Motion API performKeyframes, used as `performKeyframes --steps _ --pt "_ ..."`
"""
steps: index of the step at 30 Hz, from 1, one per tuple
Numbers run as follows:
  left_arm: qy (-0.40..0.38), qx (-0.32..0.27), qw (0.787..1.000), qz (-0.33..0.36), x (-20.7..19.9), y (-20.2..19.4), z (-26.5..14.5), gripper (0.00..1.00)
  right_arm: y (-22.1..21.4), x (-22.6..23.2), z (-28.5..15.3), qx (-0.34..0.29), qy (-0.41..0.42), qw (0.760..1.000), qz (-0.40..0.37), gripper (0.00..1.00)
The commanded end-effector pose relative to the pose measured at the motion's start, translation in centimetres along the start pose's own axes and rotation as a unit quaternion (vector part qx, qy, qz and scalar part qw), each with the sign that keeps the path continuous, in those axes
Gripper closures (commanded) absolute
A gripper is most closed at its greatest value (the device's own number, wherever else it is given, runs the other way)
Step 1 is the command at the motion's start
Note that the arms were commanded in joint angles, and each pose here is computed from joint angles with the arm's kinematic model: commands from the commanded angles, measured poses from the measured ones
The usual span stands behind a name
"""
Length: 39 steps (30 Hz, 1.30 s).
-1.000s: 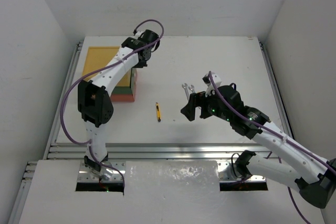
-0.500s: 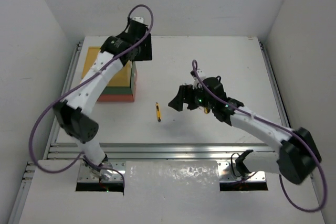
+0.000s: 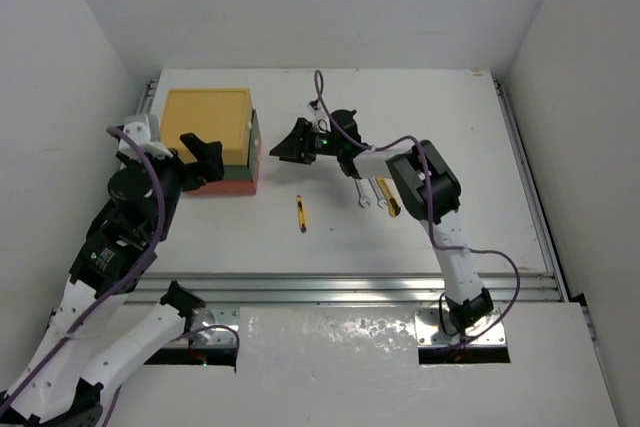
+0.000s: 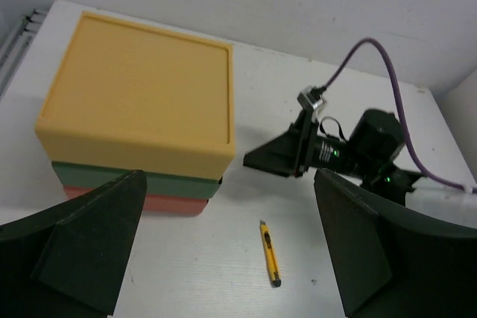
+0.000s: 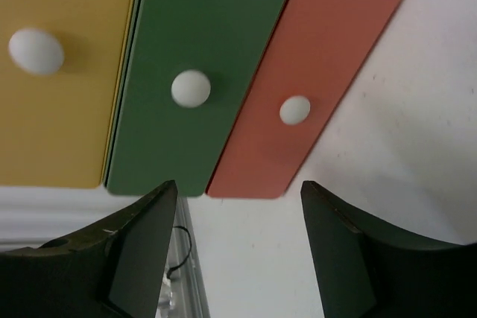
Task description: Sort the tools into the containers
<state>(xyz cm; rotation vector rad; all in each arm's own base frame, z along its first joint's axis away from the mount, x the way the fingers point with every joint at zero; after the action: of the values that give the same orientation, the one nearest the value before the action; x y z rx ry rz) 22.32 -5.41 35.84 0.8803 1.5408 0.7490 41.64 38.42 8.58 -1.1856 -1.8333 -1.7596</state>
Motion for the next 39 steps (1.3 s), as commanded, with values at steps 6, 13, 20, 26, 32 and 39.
performKeyframes --steps 6,13,20,26,32,39 --pt "-0.011 0.007 1.000 -0.014 2.1 -3.6 0.5 0.05 3.7 1.1 2.5 -0.026 0.093 0.995 -0.006 0.42" --pt "-0.012 0.050 0.999 -0.004 2.3 -5.7 1.4 0.05 4.1 2.4 3.3 -0.028 0.140 0.990 -0.008 0.43" --pt "-0.011 0.054 0.998 0.000 2.4 -5.9 1.6 0.05 4.4 1.9 4.4 -0.016 0.122 0.992 0.001 0.47" --pt "-0.014 0.058 0.998 0.002 2.4 -6.0 1.6 0.05 3.6 0.9 5.2 -0.009 0.118 0.993 0.015 0.48" --pt "-0.019 0.060 0.998 0.004 2.3 -6.1 1.7 0.04 3.9 1.2 6.4 0.000 0.128 0.992 0.007 0.50" --pt "-0.016 0.069 0.997 0.005 2.7 -6.3 2.4 0.04 3.6 1.7 6.5 0.001 0.136 0.991 0.008 0.50"
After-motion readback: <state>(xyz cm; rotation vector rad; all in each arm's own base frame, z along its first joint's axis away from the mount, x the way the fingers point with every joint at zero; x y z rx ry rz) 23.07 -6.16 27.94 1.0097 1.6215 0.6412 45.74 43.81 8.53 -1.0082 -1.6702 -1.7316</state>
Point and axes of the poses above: each gripper's point midway between its finger pads, its own z axis out along the fingers, its own x axis along the line the jaws close on, y = z × x, the point moved 3 cm from there along -z, back along the fingers, and after that the axes turned 14 degrees about -z, right-handed, at the moved point
